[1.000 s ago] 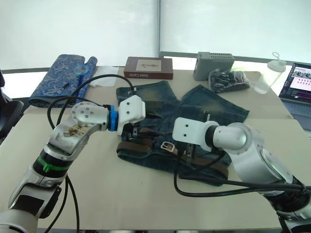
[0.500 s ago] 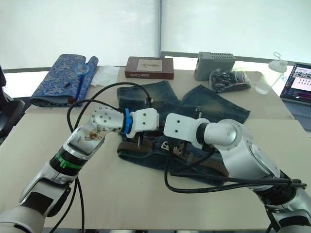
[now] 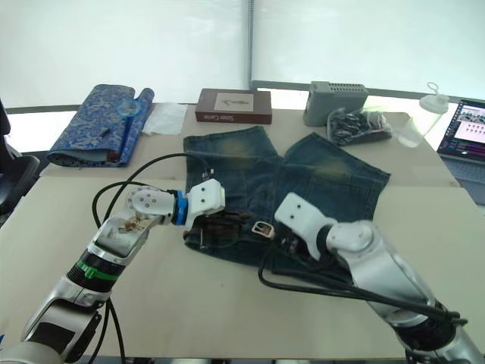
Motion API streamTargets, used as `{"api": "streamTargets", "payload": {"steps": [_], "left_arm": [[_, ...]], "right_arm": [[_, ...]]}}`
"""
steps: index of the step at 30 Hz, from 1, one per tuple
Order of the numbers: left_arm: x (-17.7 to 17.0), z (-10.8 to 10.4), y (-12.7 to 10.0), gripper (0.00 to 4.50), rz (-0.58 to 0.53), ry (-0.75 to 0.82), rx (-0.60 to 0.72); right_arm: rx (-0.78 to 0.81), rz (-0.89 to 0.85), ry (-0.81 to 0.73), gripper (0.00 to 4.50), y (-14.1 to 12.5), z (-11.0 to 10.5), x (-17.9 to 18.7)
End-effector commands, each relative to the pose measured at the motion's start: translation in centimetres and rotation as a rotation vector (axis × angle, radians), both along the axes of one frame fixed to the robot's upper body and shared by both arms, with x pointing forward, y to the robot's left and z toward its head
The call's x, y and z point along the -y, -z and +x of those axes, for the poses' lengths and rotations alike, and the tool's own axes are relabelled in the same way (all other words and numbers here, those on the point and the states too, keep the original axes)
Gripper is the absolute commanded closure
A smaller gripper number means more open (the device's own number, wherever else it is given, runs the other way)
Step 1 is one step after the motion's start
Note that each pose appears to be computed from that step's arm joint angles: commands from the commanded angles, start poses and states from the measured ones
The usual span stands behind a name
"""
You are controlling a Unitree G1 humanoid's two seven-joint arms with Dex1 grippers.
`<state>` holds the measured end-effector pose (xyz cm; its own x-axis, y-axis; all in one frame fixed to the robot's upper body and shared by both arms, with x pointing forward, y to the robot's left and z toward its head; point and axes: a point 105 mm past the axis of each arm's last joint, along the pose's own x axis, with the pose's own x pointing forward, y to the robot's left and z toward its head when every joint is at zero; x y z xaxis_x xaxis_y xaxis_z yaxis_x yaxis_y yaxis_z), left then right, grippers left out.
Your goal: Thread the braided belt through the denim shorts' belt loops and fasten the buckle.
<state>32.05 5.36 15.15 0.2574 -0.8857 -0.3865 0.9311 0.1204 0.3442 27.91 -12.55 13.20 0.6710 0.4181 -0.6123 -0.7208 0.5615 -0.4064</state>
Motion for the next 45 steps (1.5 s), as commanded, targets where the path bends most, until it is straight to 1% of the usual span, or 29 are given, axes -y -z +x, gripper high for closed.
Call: {"api": "streamTargets", "payload": {"steps": [1, 5, 7, 12, 18, 21, 25, 26, 33, 35, 36, 39, 41, 45], "left_arm": [[-0.1, -0.4, -1.3, 4.5, -0.094, -0.003, -0.067], [-0.1, -1.0, -1.3, 4.5, -0.105, 0.017, -0.121], [0.0, -1.3, -1.1, 4.5, -0.084, 0.036, -0.106], [0.5, -2.4, -1.2, 4.5, -0.069, 0.102, -0.083], [0.7, -2.7, -1.3, 4.5, -0.027, 0.139, -0.015], [0.8, -2.8, -1.3, 4.5, -0.014, 0.147, 0.02], [1.0, -2.9, -1.4, 4.5, 0.0, 0.163, 0.064], [1.1, -3.0, -1.4, 4.5, 0.001, 0.168, 0.074], [0.9, -2.7, -1.7, 4.5, 0.006, 0.163, 0.101], [0.4, -2.5, -1.8, 3.67, 0.009, 0.151, 0.088], [0.1, -2.4, -1.7, 3.33, 0.019, 0.15, 0.088], [-0.8, -1.8, -1.6, 1.88, 0.051, 0.124, 0.121], [-1.3, -1.7, -1.2, 0.99, 0.088, 0.126, 0.142], [-1.6, -1.3, -0.9, 0.99, 0.101, 0.109, 0.157]], "right_arm": [[0.148, 0.067, -0.007, 2.04, -2.6, 0.9, -1.0], [0.221, 0.159, -0.136, 2.04, -4.5, 0.2, -3.6], [0.235, 0.167, -0.188, 2.04, -4.8, -0.1, -4.3], [0.228, 0.185, -0.248, 2.04, -5.1, -0.4, -5.4], [0.216, 0.157, -0.301, 2.04, -5.1, -0.4, -5.9], [0.208, 0.15, -0.324, 2.86, -5.0, -0.5, -6.1], [0.189, 0.156, -0.361, 4.26, -5.0, -0.8, -6.6], [0.182, 0.157, -0.372, 4.48, -4.9, -0.9, -6.7], [0.168, 0.144, -0.394, 4.48, -4.9, -1.1, -6.6], [0.172, 0.139, -0.383, 4.5, -4.9, -0.9, -6.3], [0.174, 0.137, -0.377, 4.5, -5.0, -0.9, -6.1], [0.177, 0.131, -0.36, 4.5, -5.0, -0.7, -5.6], [0.178, 0.13, -0.355, 4.5, -5.1, -0.7, -5.4], [0.179, 0.13, -0.352, 4.5, -5.1, -0.7, -5.3]]}}
